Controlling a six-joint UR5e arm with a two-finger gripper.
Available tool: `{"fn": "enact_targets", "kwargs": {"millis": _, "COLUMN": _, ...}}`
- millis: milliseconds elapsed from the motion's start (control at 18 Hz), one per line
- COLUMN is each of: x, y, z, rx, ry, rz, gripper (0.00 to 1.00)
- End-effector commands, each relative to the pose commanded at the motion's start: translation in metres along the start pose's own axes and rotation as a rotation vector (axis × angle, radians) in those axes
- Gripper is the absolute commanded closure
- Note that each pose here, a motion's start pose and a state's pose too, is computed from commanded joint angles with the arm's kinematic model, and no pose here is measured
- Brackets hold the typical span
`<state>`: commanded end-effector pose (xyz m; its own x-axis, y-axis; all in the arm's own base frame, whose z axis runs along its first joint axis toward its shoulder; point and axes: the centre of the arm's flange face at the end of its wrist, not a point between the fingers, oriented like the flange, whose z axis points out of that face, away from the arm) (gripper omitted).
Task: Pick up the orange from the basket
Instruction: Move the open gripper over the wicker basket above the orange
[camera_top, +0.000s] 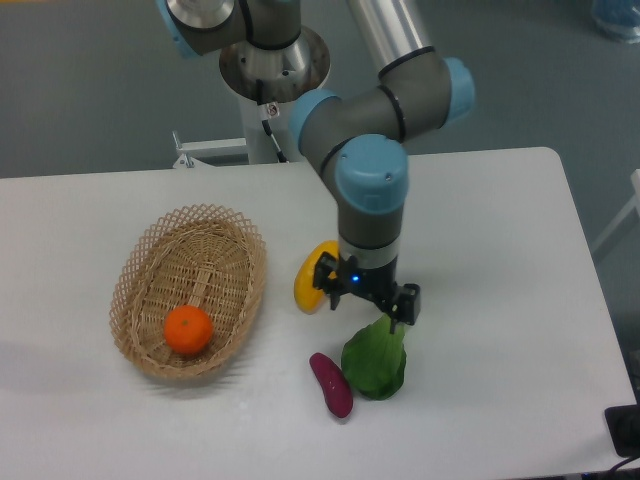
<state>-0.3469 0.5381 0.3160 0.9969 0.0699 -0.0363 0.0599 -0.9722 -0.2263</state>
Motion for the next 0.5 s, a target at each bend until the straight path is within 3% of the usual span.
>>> {"fn": "enact_targets", "kwargs": {"millis": 56, "x": 0.012, "y": -0.009, "z": -0.001, "rx": 0.049, "ry": 0.055, "rz": -0.003, "gripper": 0.0}}
{"fn": "enact_targets", "kwargs": {"millis": 167, "x": 0.026, "y": -0.017, "z": -0.003, "rx": 0.086, "ry": 0.1, "rz": -0.005, "gripper": 0.0}}
{"fn": "enact_targets", "kwargs": {"millis": 500, "x": 0.081, "y": -0.033, "z": 0.007, "rx": 0.057, "ry": 0.136, "rz": -0.087, "gripper": 0.0}}
